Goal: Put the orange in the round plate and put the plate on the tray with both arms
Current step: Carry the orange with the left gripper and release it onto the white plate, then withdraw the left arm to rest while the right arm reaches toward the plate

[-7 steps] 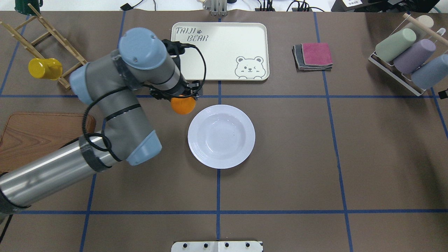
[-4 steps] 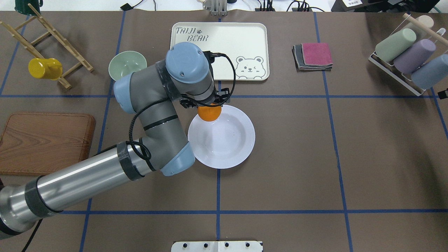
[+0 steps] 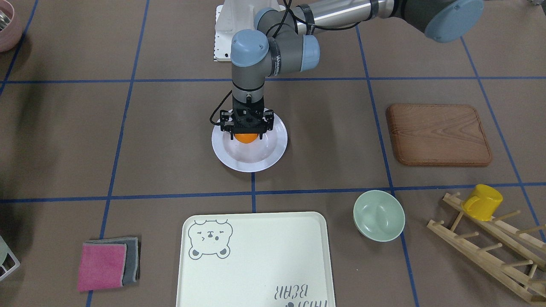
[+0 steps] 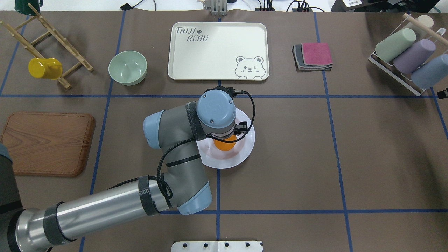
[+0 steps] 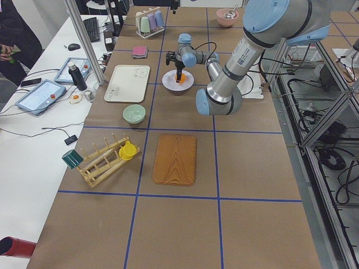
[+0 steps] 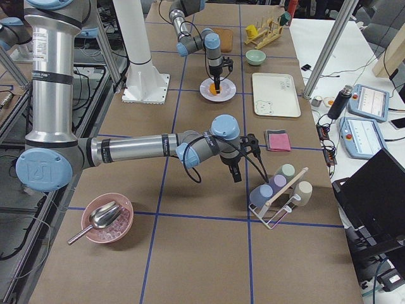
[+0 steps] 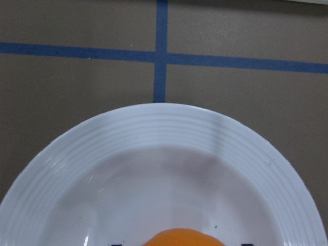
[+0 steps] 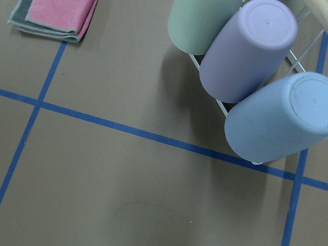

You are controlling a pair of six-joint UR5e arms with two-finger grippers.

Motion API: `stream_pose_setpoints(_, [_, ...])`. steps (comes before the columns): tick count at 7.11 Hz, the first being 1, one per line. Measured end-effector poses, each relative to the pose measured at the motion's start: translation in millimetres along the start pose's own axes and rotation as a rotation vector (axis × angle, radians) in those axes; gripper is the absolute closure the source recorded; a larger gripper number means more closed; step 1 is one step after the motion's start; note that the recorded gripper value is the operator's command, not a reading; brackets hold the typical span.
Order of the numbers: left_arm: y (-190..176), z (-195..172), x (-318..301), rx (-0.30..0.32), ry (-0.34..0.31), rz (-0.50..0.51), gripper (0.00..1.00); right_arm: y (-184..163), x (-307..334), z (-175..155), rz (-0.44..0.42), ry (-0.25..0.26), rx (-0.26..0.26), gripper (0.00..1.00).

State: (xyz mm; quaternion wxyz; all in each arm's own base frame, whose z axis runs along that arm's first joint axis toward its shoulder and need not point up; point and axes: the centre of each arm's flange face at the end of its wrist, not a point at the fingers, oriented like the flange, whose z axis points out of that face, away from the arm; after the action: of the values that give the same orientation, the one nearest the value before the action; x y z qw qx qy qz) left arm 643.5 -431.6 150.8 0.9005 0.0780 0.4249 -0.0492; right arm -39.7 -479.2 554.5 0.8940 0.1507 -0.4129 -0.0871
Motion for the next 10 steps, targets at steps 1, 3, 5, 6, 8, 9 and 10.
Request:
stream_pose_setpoints(1, [-11.0, -12.9, -8.2, 0.011, 0.012, 0.006, 0.01, -3.2, -4.3, -2.2, 0.026, -0.004, 0.008, 0.0])
stream_pose_setpoints(3, [-56.4, -45.0, -84.5, 0.011, 0.0, 0.087, 0.01, -19.6, -43.0, -4.8, 0.192, -0.059, 0.06, 0.0])
stream_pose_setpoints(5, [-105.2, -83.9, -205.2, -0.005, -0.048, 0.211, 0.01, -39.3, -111.1, 5.9, 0.414, -0.182, 0.122, 0.0])
stream_pose_setpoints(6, [-129.6, -104.8, -267.2, -0.018, -0.071, 0.263, 0.01, -42.5, -142.8, 16.0, 0.507, -0.235, 0.147, 0.0])
stream_pose_setpoints(8, [-174.4, -151.5, -414.9, -0.06, -0.094, 0.379, 0.01, -39.6, -209.8, 33.0, 0.659, -0.335, 0.183, 0.0])
stream_pose_setpoints(9, [-186.2, -178.1, -496.9, -0.069, -0.104, 0.425, 0.01, -32.9, -247.7, 38.0, 0.726, -0.376, 0.201, 0.0])
stream_pose_setpoints(10, [-186.0, -201.4, -570.5, -0.073, -0.114, 0.447, 0.01, -23.5, -285.3, 46.1, 0.791, -0.405, 0.235, 0.0])
